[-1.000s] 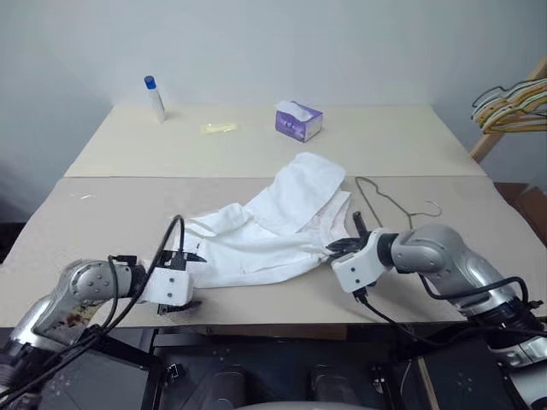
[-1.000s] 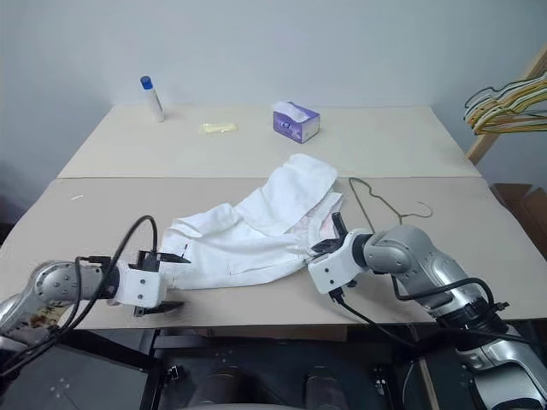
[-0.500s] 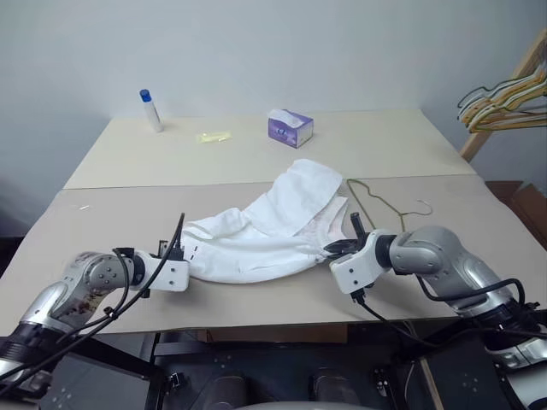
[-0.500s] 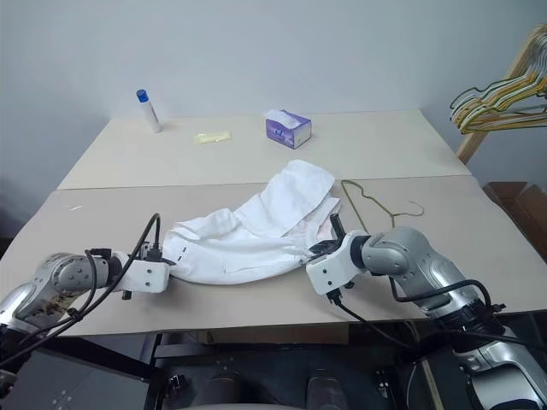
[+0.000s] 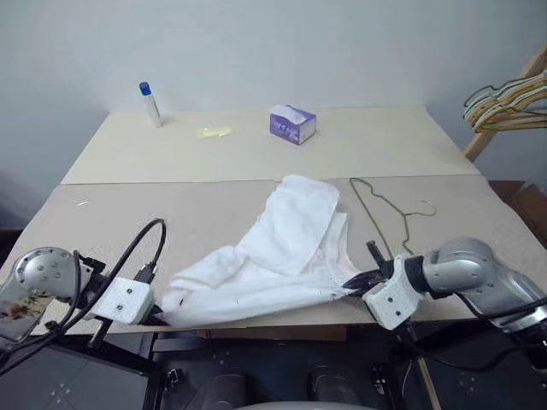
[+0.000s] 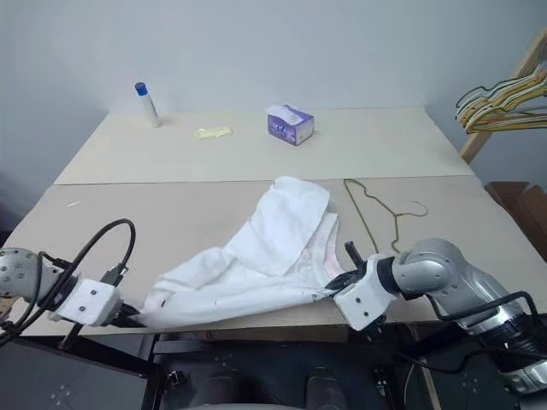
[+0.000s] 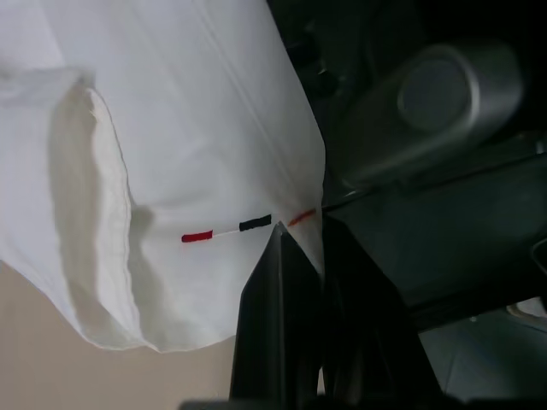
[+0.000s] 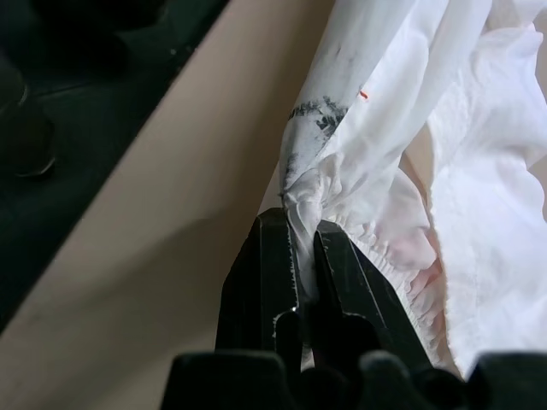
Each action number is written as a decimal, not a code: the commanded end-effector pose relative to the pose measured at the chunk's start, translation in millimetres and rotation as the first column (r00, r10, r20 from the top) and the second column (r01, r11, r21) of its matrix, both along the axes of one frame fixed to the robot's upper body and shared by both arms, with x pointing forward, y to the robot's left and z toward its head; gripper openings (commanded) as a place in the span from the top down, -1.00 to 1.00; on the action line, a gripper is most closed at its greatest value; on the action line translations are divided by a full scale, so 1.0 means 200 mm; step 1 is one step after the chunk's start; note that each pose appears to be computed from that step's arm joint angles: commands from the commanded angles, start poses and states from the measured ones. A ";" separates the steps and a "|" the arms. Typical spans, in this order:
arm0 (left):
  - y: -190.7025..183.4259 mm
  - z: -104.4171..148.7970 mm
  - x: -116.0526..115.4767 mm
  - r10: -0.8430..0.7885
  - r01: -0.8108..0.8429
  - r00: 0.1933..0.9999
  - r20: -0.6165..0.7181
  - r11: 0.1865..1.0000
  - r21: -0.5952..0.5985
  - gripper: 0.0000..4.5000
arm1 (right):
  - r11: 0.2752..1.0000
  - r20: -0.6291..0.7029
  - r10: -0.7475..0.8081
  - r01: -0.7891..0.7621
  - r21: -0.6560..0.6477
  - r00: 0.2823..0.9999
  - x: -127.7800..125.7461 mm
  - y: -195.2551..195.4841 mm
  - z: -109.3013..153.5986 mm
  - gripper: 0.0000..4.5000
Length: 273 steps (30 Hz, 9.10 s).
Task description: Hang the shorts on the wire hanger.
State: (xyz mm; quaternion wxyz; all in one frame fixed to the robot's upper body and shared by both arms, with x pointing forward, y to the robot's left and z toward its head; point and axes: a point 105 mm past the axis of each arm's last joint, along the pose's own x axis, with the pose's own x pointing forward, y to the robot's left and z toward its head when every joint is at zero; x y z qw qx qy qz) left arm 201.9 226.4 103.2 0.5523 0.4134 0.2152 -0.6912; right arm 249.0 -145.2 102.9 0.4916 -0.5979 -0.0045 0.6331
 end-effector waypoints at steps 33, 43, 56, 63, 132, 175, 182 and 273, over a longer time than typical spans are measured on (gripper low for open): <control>-0.35 0.87 0.76 0.434 0.265 0.383 0.815 0.794 -0.547 0.99 | 0.676 0.530 -0.512 -0.064 0.734 0.676 0.79 0.04 0.62 1.00; -0.21 0.32 0.37 0.155 0.027 0.828 0.540 0.949 -0.314 0.99 | 0.900 0.471 -0.274 0.051 0.433 0.839 0.62 -0.08 0.08 1.00; -0.12 0.13 -0.01 -0.050 0.070 0.984 0.169 0.991 -0.116 0.99 | 0.918 0.365 -0.179 0.021 0.396 0.914 0.35 -0.16 0.01 1.00; -0.17 0.11 -0.13 -0.041 0.044 0.999 0.019 0.978 -0.206 0.99 | 0.909 0.278 -0.175 0.047 0.413 0.944 0.17 -0.15 0.00 1.00; -0.39 0.67 0.43 0.515 -0.382 0.853 -0.083 0.508 -0.772 -1.00 | 0.511 0.306 -0.855 0.585 0.629 0.418 0.56 -0.50 0.32 0.98; -0.58 0.37 0.61 0.385 -0.442 0.896 -0.219 0.742 -0.504 0.99 | 0.953 0.896 -0.174 -0.158 0.257 0.409 0.41 -0.13 0.59 1.00; -0.56 0.38 0.60 0.392 -0.436 0.898 -0.199 0.735 -0.520 1.00 | 0.931 0.851 -0.229 -0.150 0.334 0.472 0.37 -0.13 0.59 0.66; -0.33 0.68 0.37 0.384 -0.396 0.901 -0.203 0.533 -0.748 -0.99 | -0.130 -0.832 -0.263 0.872 -0.471 -0.488 0.00 -0.72 -0.08 1.00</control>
